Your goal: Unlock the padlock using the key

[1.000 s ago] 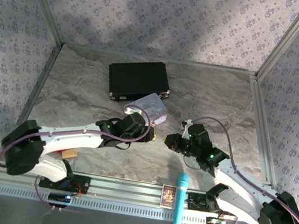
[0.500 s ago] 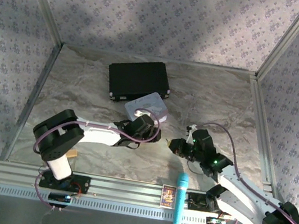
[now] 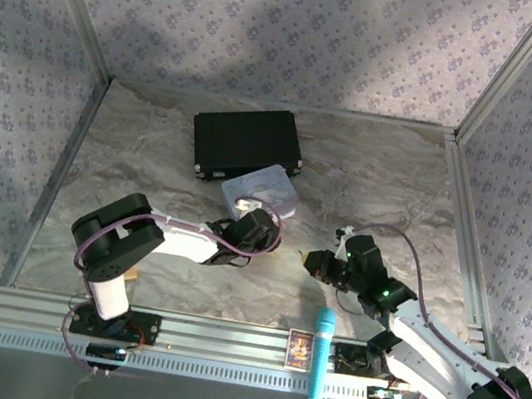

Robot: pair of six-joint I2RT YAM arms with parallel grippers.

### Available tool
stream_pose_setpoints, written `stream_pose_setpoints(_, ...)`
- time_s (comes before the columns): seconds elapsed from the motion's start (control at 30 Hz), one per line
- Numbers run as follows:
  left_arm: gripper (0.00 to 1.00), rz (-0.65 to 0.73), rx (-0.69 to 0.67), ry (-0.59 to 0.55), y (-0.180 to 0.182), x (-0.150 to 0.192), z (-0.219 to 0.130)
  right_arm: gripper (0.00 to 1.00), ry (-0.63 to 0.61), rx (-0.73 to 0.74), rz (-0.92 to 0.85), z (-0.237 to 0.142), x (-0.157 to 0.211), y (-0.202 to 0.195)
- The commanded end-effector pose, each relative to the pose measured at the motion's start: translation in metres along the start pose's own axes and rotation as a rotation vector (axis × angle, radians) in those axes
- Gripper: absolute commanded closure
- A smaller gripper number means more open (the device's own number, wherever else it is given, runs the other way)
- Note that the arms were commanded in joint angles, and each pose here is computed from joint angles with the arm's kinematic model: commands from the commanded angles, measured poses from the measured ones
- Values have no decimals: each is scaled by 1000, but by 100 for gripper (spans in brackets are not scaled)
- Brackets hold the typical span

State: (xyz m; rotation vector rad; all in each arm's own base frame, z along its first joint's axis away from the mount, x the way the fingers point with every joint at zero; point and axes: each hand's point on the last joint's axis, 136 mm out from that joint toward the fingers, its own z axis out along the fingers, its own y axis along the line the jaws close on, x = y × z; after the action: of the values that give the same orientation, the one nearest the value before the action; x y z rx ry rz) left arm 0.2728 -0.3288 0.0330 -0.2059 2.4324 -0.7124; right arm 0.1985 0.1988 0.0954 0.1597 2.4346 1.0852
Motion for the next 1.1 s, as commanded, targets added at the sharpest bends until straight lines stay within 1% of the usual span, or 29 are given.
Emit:
stream_pose_setpoints(0.0, 61, -32, -40, -9, 13, 5, 10, 100, -8, 5, 18, -2, 0, -3)
stream_pose_setpoints(0.17, 73, -24, -62, -15, 12, 7, 10, 100, -8, -10, 29, 1, 1, -4)
stream_pose_setpoints(0.37, 79, -39, -74, -14, 12, 8, 8, 100, 6, -33, 44, 7, 4, -4)
stream_pose_setpoints(0.43, 84, -51, -81, -10, 14, 10, 8, 100, 16, -51, 48, 10, 5, -2)
stream_pose_setpoints(0.53, 87, -98, -82, 0, 14, 11, 5, 100, 49, -74, 53, 18, 9, 1)
stream_pose_setpoints(0.73, 90, -243, -33, 7, 2, 6, -9, 100, 105, -216, 97, 32, 9, 22)
stream_pose_setpoints(0.9, 91, -368, -14, -22, -6, -7, -24, 100, 148, -302, 156, 37, 1, 28)
stream_pose_setpoints(1.0, 91, -415, 10, -40, -10, -12, -26, 100, 184, -339, 209, 43, -2, 29)
stream_pose_setpoints(1.07, 91, -476, 10, -34, -7, -10, -25, 100, 209, -351, 240, 49, -2, 30)
